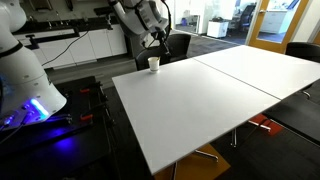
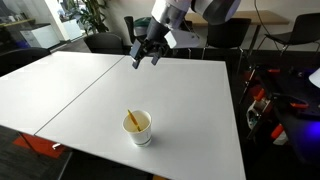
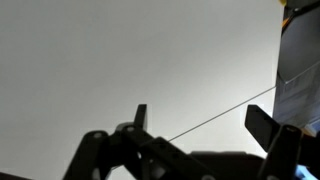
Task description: Put the pen inside the white cup
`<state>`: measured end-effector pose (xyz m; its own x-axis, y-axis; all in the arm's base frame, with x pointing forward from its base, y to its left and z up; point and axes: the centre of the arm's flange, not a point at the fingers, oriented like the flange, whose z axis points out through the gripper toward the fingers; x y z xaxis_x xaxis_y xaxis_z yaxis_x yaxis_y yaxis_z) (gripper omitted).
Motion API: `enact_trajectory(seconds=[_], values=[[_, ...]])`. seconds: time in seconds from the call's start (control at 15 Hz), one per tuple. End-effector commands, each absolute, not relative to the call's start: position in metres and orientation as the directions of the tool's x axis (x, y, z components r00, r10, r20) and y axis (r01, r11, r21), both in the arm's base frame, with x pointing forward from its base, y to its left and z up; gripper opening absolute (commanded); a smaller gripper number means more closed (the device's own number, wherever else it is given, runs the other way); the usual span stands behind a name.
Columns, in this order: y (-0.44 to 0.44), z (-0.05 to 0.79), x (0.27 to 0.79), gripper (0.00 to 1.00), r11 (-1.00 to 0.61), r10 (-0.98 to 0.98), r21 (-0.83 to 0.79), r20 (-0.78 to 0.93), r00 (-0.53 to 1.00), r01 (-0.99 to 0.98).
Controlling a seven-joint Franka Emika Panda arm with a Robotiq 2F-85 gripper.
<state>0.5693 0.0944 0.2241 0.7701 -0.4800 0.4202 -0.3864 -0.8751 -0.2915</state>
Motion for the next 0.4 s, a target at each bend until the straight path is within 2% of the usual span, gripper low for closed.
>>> enact_trajectory(seconds=[0.0,0.33], values=[[0.0963,0.2212,0.5657,1.0,-0.879,-0.472,-0.289,0.411,0.78,-0.379],[0.0936,0.2209,0.5682,1.0,-0.878,-0.475,-0.288,0.414,0.777,-0.383]])
